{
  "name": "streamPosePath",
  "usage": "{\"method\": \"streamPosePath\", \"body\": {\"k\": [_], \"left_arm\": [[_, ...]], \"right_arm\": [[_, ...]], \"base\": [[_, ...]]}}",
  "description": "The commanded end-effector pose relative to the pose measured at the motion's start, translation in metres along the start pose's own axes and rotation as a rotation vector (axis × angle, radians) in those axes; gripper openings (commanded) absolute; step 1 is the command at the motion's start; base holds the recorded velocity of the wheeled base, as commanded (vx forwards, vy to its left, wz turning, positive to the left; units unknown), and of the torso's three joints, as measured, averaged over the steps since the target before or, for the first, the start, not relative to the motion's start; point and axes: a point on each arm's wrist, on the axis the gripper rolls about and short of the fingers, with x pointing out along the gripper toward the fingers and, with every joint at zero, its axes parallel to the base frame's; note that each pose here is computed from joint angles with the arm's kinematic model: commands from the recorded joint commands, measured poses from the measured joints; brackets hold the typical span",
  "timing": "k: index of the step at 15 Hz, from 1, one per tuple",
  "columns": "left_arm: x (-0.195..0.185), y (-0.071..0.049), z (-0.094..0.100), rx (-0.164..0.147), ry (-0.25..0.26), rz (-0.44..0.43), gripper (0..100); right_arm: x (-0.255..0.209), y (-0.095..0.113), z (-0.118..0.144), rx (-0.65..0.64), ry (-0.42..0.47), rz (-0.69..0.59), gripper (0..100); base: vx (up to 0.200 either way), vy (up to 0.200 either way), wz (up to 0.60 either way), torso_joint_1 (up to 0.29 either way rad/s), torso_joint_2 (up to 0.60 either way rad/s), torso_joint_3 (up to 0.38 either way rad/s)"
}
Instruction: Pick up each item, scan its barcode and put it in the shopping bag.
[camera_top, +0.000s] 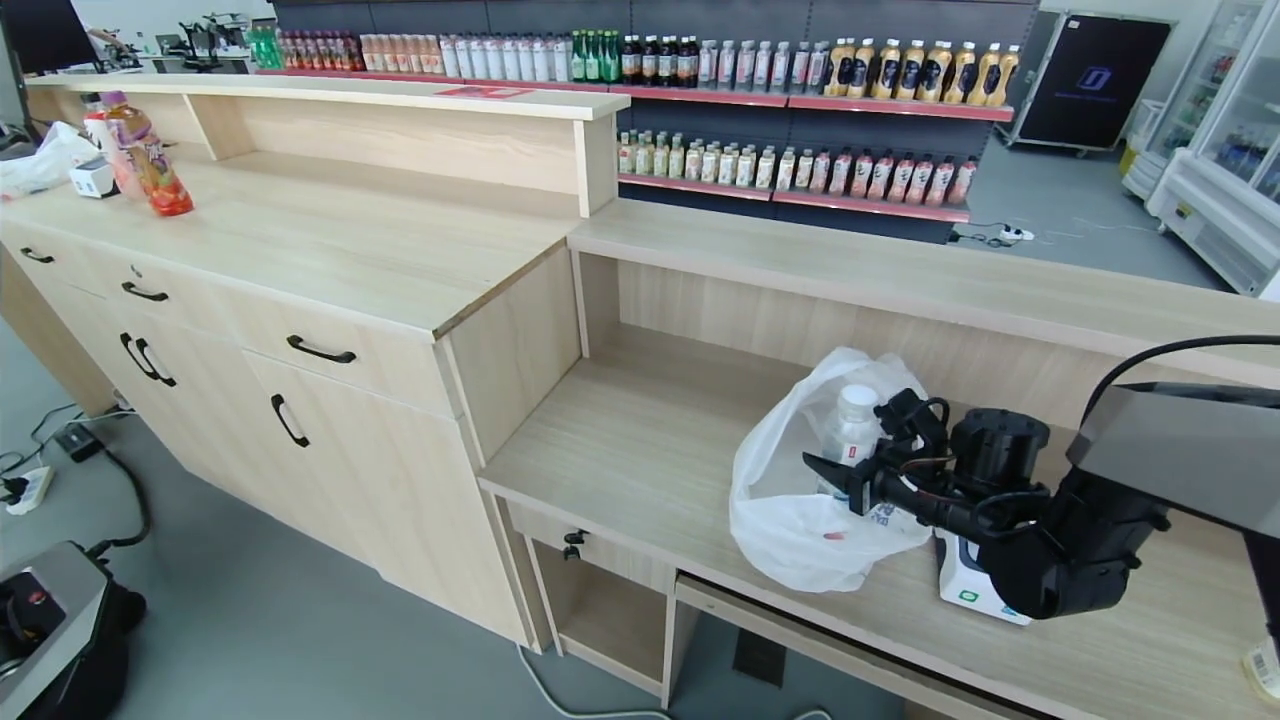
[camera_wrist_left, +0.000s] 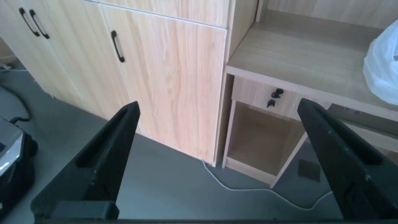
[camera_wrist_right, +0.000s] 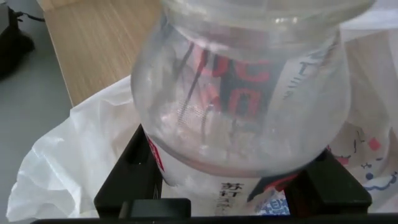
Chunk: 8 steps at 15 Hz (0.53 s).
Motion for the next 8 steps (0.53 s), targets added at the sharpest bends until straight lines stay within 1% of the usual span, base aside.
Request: {"method": "streamPosePath", "body": {"k": [1, 4, 8], "left_arm": [[0.0, 0.0, 0.0, 0.0, 0.0, 0.0, 100], [0.0, 0.0, 0.0, 0.0, 0.0, 0.0, 100], [0.0, 0.0, 0.0, 0.0, 0.0, 0.0, 100]], "right_arm": [[0.008, 0.001, -0.014, 0.003, 0.019, 0.011, 0], [0.01, 0.0, -0.028, 0.009, 0.039, 0.011, 0], [0.011, 0.002, -0.038, -0.005, 0.047, 0.013, 0]], "base": [[0.0, 0.0, 0.0, 0.0, 0.0, 0.0], [0.0, 0.0, 0.0, 0.0, 0.0, 0.0], [0.0, 0.0, 0.0, 0.0, 0.0, 0.0]]}}
